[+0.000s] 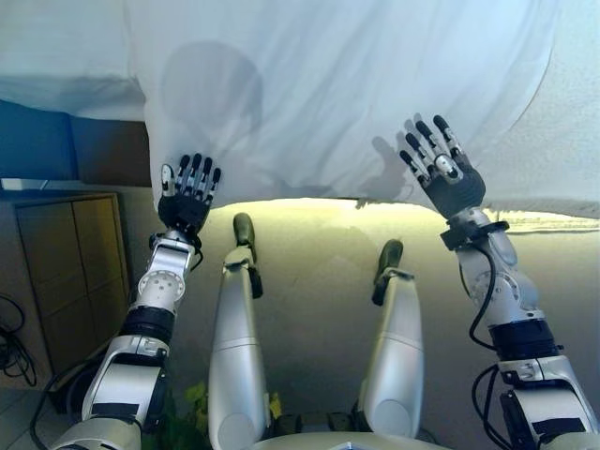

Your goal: Make the bed neatly

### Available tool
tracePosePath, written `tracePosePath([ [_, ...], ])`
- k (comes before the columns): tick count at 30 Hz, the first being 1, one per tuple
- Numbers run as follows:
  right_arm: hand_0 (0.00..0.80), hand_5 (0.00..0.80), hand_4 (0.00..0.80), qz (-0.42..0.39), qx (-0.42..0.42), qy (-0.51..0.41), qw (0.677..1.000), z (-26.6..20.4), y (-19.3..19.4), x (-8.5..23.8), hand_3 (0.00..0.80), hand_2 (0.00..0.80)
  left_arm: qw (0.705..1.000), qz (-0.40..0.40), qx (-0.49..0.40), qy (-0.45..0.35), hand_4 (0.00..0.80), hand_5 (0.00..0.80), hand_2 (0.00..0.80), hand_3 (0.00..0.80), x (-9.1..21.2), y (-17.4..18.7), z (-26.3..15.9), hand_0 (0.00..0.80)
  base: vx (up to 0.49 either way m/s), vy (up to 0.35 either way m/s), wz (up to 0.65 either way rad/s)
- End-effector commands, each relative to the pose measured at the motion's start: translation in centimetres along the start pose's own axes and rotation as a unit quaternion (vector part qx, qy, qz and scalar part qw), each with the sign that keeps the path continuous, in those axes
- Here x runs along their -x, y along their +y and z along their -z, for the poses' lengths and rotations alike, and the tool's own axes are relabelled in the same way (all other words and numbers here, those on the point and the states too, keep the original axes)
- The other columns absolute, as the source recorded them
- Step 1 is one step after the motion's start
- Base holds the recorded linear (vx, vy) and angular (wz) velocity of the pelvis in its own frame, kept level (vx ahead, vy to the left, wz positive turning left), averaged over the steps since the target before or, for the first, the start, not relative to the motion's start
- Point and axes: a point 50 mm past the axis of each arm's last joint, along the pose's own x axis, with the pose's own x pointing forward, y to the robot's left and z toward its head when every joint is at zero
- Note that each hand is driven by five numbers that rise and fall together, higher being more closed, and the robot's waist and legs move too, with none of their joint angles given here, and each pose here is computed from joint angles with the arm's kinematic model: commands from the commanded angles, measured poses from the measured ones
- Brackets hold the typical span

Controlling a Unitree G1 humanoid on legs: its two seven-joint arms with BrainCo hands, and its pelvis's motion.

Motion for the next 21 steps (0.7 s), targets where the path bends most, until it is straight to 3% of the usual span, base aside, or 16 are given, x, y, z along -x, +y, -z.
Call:
tracePosePath([
  [1, 0.000, 0.000, 0.000, -0.030, 0.045, -0.062, 0.997, -4.2, 0.7, 0.0, 0.000, 0.000, 0.998, -0.051, 0.009, -0.047, 0.000, 0.000, 0.000, 0.000, 1.0, 2.1, -1.2, 0.000, 0.002, 0.085, -0.04],
  [4, 0.000, 0.000, 0.000, -0.034, 0.055, -0.067, 0.996, -5.0, 1.1, -0.7, 0.000, 0.000, 0.996, -0.076, -0.037, -0.008, 0.000, 0.000, 0.000, 0.000, 1.5, 3.2, 0.4, 0.000, -0.003, 0.054, -0.04],
  [8, 0.000, 0.000, 0.000, -0.027, 0.058, -0.079, 0.995, -5.6, 1.2, -0.6, 0.000, 0.000, 0.993, -0.102, -0.056, -0.013, 0.000, 0.000, 0.000, 0.000, 1.9, 3.9, 0.7, 0.000, -0.008, 0.001, -0.02],
  [21, 0.000, 0.000, 0.000, -0.018, 0.018, -0.100, 0.995, -5.1, 1.3, 0.1, 0.000, 0.000, 0.955, -0.256, -0.108, -0.107, 0.000, 0.000, 0.000, 0.000, 2.8, 6.1, -4.2, 0.000, -0.011, -0.096, -0.05],
])
